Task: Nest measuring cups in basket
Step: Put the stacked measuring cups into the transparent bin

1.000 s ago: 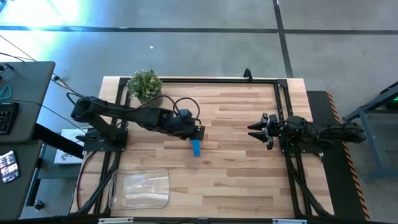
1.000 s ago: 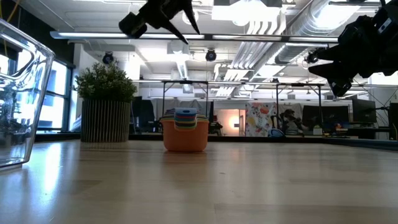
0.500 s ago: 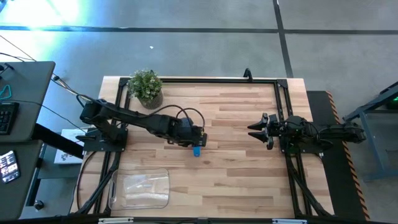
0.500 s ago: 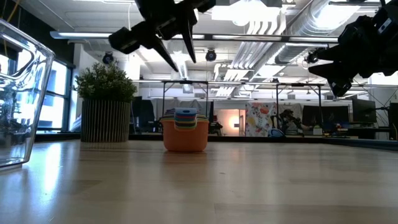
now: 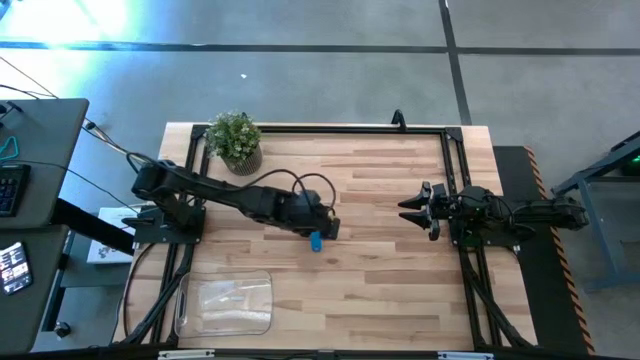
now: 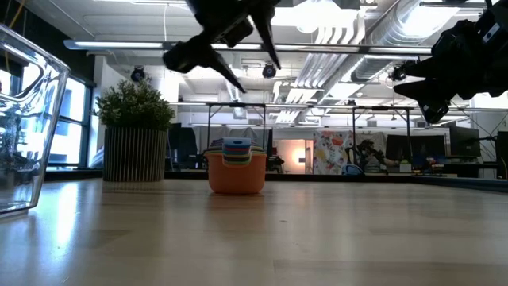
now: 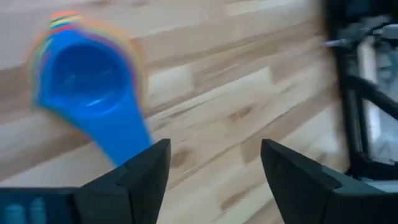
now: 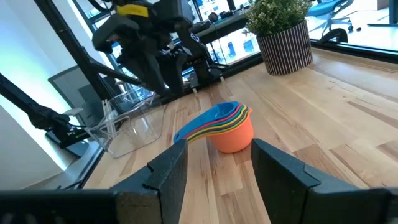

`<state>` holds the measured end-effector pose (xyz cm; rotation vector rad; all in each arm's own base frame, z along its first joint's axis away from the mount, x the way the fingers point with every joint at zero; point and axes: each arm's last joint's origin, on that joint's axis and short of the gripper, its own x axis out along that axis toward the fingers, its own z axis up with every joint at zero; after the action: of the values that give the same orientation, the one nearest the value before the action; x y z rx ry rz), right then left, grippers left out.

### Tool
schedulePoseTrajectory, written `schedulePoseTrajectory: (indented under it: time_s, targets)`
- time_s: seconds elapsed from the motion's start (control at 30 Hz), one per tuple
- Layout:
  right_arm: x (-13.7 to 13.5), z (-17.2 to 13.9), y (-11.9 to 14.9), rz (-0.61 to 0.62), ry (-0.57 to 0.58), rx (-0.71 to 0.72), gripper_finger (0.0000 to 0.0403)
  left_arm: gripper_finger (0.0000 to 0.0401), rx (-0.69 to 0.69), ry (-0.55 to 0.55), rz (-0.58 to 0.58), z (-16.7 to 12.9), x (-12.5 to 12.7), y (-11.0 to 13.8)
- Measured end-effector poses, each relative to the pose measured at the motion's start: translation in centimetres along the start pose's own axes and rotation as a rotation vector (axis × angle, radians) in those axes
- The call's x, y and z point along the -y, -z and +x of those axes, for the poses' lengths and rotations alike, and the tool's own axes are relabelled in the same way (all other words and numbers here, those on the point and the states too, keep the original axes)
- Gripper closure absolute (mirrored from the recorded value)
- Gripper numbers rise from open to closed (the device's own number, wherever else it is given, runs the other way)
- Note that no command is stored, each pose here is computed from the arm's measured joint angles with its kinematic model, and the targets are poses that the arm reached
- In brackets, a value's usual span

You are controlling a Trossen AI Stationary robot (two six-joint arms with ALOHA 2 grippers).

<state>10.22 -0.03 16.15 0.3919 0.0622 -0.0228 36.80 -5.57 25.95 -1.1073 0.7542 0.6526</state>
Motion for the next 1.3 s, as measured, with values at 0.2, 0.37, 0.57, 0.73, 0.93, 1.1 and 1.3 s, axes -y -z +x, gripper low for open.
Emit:
schedulePoseTrajectory:
  time_s: [0.2,0.37,0.57,0.73,0.93,1.1,1.3]
  targets:
    - [0.0,0.0,0.0,0.0,0.0,0.0,0.0234,0.0158,0.028,0.09,0.058,1.4,0.9,-0.7]
    - [0.0,0.0,0.0,0.0,0.0,0.001,0.0234,0.0158,-0.044,0.144,0.07,4.0,1.2,-0.4]
    - [0.0,0.0,0.0,0.0,0.0,0.0,0.0234,0.0158,-0.107,0.125,0.076,6.4,0.8,0.2]
    - [0.0,0.0,0.0,0.0,0.0,0.0,0.0234,0.0158,-0.143,0.102,0.081,7.4,0.4,0.5]
    - [0.0,0.0,0.0,0.0,0.0,0.0,0.0234,0.0158,-0.156,0.036,0.09,7.4,-0.2,0.6]
    - [0.0,0.0,0.0,0.0,0.0,0.0,0.0234,0.0158,-0.148,0.004,0.101,7.4,-0.5,0.7]
    - [0.0,0.0,0.0,0.0,0.0,0.0,0.0234,0.0158,-0.139,-0.033,0.112,7.4,-0.8,0.7]
